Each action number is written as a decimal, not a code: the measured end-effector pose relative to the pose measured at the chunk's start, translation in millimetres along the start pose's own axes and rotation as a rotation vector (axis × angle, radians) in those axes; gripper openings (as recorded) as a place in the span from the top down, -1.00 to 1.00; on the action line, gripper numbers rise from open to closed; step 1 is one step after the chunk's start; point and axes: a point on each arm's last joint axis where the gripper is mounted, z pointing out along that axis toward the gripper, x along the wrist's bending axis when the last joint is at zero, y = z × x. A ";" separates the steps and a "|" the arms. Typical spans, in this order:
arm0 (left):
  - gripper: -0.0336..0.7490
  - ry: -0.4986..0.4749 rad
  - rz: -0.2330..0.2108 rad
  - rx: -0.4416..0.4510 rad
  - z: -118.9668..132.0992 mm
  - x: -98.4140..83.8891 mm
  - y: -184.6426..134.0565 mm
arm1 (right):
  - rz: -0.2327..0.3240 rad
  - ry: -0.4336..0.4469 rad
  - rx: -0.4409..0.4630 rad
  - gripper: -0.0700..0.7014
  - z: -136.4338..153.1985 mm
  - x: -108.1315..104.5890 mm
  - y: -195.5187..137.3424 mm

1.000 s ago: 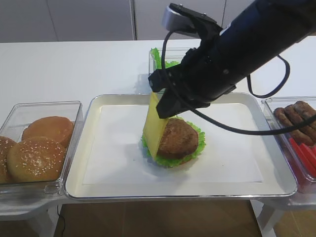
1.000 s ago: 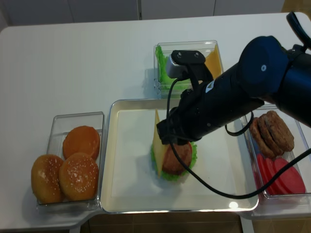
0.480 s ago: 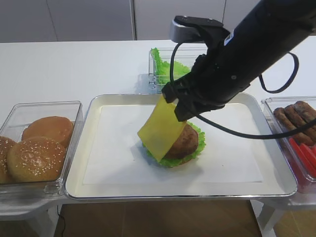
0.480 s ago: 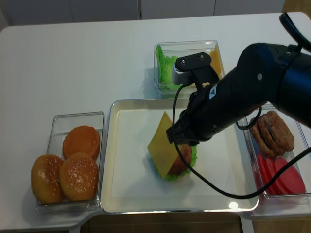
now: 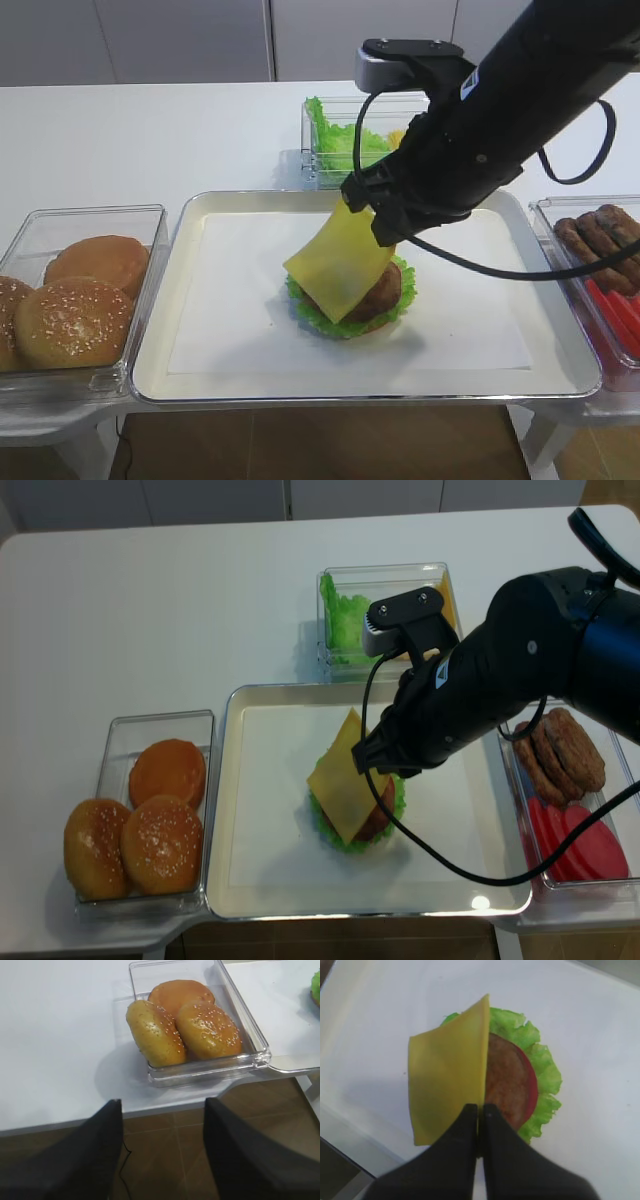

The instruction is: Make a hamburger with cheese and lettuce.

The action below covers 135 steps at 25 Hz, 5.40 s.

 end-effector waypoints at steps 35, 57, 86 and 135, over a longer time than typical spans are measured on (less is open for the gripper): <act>-0.08 0.000 0.000 0.000 0.0 0.0 0.0 | -0.007 -0.110 0.091 -0.49 12.4 -12.8 -5.5; -0.08 0.000 0.000 0.000 0.0 0.0 0.0 | 0.301 -0.278 0.027 -0.46 -65.7 -133.5 3.4; -0.08 0.000 0.000 0.000 0.0 0.0 0.0 | 0.258 -0.322 -0.266 -0.35 -177.9 -31.9 -169.4; -0.08 0.000 0.000 0.000 0.0 0.0 0.0 | 0.170 -0.392 -0.639 -0.35 -147.8 -12.1 -277.3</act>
